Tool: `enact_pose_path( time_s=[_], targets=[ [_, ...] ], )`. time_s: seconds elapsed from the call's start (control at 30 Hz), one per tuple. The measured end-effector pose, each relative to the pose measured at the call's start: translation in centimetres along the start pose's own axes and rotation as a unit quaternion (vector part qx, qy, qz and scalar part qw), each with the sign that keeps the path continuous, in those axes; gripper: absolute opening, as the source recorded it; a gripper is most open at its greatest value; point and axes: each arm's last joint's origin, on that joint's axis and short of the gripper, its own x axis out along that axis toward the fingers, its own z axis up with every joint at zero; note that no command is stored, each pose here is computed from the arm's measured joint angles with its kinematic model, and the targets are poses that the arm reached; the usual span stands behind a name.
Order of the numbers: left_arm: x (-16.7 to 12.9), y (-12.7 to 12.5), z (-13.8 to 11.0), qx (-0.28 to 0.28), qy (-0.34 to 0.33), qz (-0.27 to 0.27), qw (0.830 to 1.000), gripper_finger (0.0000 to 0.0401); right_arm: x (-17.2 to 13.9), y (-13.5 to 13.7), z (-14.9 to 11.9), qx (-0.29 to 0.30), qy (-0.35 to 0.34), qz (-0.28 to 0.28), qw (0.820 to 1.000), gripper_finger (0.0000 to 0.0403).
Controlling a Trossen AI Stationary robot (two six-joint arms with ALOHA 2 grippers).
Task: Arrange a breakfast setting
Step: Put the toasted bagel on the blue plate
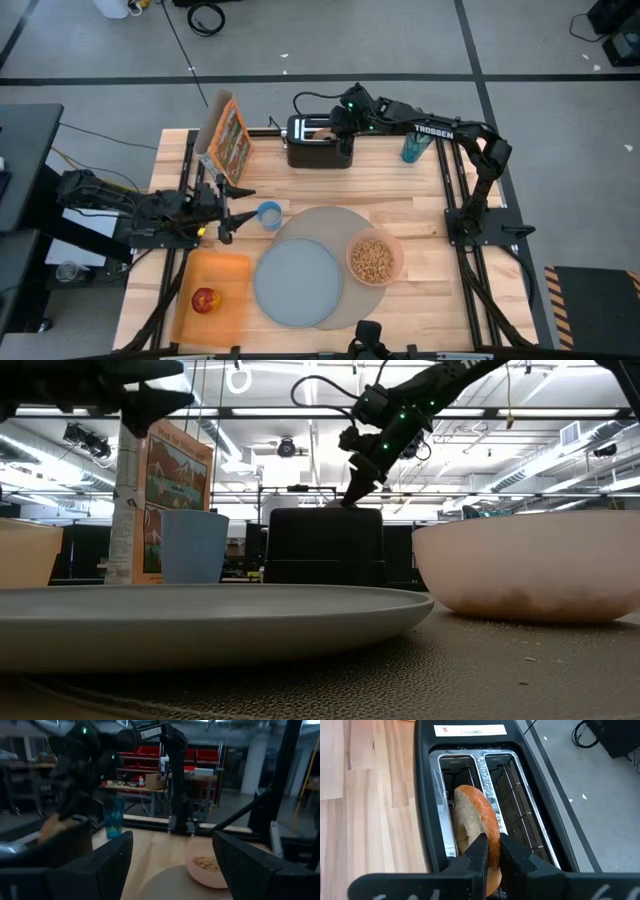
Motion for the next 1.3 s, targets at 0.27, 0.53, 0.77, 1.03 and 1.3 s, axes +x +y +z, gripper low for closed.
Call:
enact_pose_path(
  time_s=[0.27,0.53,0.77,1.03,1.3],
  targets=[
    [0.2,-0.2,1.3,0.04,0.02,-0.003,0.999,0.0251,0.0,0.7,0.3,-0.011,0.002,-0.012,1.0,0.0043],
    [0.2,-0.2,1.4,0.054,0.045,-0.003,0.998,0.0234,-1.2,0.7,0.8,-0.013,-0.01,-0.025,1.0,0.0043],
    [0.2,-0.1,1.4,0.063,0.045,-0.002,0.997,0.0233,-4.6,0.9,2.1,-0.017,-0.051,-0.058,0.997,0.0043],
    [0.2,-0.1,1.4,0.068,0.045,-0.001,0.997,0.0233,-10.7,1.2,3.5,-0.012,-0.128,-0.071,0.989,0.0043],
    [0.3,0.2,1.3,0.078,0.049,0.023,0.995,0.0233,-14.6,1.9,3.9,0.005,-0.191,-0.024,0.981,0.0043]
  ],
)
